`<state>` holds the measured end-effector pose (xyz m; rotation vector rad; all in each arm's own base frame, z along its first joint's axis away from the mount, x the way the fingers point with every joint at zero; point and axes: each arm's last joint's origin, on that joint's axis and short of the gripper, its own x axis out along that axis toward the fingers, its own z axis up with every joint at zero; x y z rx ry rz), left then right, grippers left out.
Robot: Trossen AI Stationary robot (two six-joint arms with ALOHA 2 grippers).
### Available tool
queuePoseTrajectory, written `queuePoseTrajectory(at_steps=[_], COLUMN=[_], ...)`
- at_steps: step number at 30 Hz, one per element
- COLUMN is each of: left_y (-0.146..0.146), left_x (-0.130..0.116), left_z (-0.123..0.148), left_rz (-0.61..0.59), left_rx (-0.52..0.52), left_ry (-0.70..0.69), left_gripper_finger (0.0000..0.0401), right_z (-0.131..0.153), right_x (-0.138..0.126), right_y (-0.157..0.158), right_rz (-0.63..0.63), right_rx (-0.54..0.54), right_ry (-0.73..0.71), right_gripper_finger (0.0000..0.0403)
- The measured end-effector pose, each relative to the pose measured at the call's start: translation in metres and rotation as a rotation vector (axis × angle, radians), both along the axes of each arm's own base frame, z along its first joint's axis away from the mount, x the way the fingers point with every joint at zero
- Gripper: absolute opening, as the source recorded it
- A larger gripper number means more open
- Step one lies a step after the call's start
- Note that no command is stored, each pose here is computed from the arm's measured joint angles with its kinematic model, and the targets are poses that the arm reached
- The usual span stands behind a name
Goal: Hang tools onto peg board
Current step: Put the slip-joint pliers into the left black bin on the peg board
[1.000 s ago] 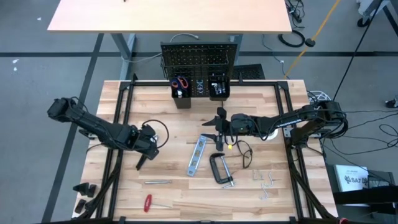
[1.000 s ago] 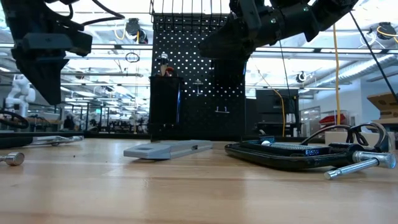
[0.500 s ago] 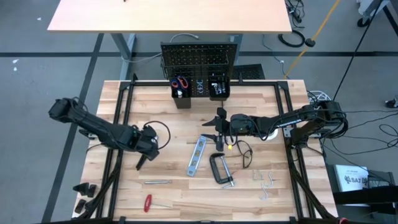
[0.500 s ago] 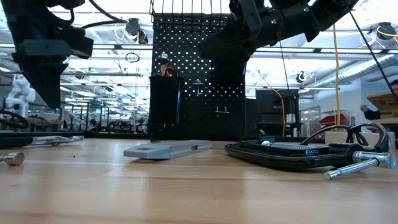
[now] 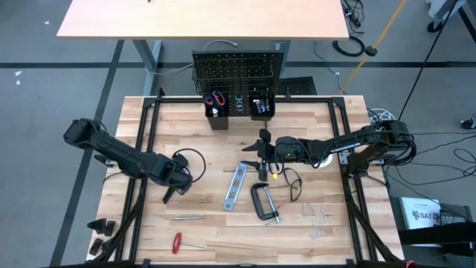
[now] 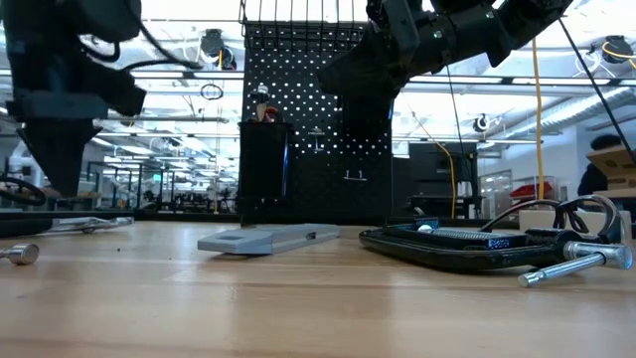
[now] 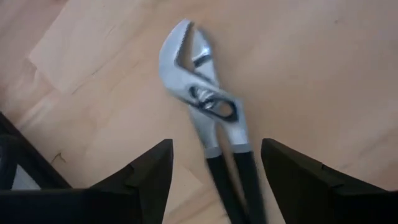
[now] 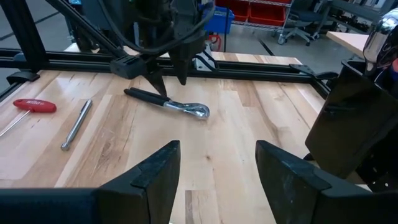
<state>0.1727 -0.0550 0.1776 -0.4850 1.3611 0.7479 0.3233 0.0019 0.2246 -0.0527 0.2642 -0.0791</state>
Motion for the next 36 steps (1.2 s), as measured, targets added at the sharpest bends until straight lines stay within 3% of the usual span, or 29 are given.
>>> queuePoseTrajectory(at_steps=[5,11,23,27,36], left_y=[0.004,0.007,0.009,0.009,0.008], left_x=[-0.011,-0.013,-0.015,-0.015,-0.010], left_z=[-0.022,-0.051,-0.052,-0.052,-0.037], left_rz=[0.007,0.015,0.001,-0.001,-0.039], left_rx=[-0.018,-0.105,-0.097,-0.096,-0.081], left_ry=[0.035,-0.092,-0.087,-0.087,-0.110], left_gripper_finger=[0.0242,0.0242,0.0236,0.0195,0.0043], right_z=[-0.001,-0.017,-0.038,-0.036,-0.035], right_x=[0.001,0.008,0.023,0.023,0.023], right_y=[0.000,0.000,0.000,0.000,0.000], right_rz=[0.000,-0.003,-0.006,-0.007,-0.007], right_rx=[0.001,0.008,0.018,0.019,0.027], right_ry=[0.003,0.041,-0.009,-0.021,-0.032], right_gripper_finger=[0.0201,0.0201,0.0201,0.0201,0.0201])
